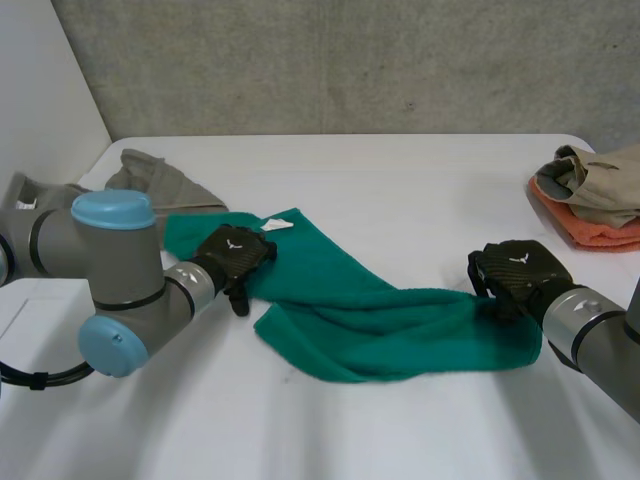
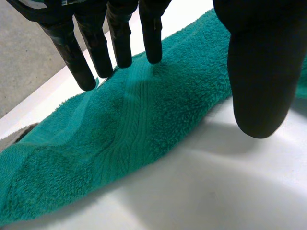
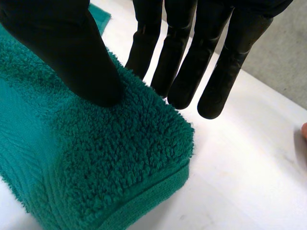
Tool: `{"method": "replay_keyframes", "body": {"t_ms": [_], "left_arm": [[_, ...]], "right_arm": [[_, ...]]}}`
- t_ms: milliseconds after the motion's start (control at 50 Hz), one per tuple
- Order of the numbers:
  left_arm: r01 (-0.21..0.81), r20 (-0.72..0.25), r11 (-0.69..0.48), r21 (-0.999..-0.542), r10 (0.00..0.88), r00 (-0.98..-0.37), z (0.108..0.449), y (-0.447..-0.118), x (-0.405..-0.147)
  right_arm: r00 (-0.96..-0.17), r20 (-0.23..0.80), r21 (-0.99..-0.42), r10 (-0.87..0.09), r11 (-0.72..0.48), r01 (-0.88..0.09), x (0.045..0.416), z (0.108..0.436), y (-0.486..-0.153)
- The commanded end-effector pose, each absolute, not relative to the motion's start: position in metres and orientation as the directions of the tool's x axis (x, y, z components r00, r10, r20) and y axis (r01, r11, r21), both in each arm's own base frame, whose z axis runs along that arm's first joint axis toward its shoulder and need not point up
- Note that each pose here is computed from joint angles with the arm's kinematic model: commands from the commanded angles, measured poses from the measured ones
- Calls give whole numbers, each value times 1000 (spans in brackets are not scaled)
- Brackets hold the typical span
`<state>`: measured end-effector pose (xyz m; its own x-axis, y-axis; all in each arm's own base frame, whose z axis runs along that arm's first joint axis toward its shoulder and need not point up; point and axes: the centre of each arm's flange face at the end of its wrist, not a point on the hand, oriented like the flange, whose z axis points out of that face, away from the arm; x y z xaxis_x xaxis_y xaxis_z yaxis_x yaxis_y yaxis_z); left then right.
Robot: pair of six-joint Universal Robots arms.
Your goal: Fold the laundry.
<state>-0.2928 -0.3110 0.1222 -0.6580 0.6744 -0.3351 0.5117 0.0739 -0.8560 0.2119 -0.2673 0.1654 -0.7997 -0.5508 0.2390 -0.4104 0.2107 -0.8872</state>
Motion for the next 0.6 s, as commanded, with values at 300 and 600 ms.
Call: {"method": "replay_keyframes", "body": {"t_ms": [300, 600], "left_arm": [[498, -382, -7, -867, 651, -656, 111, -324, -302], [463, -460, -129, -877, 507, -729, 153, -349, -311]], "right_arm": [[-801, 259, -894, -539, 179, -410, 211, 176, -269], [-793, 385, -907, -472, -34, -420, 220, 221, -307]]}}
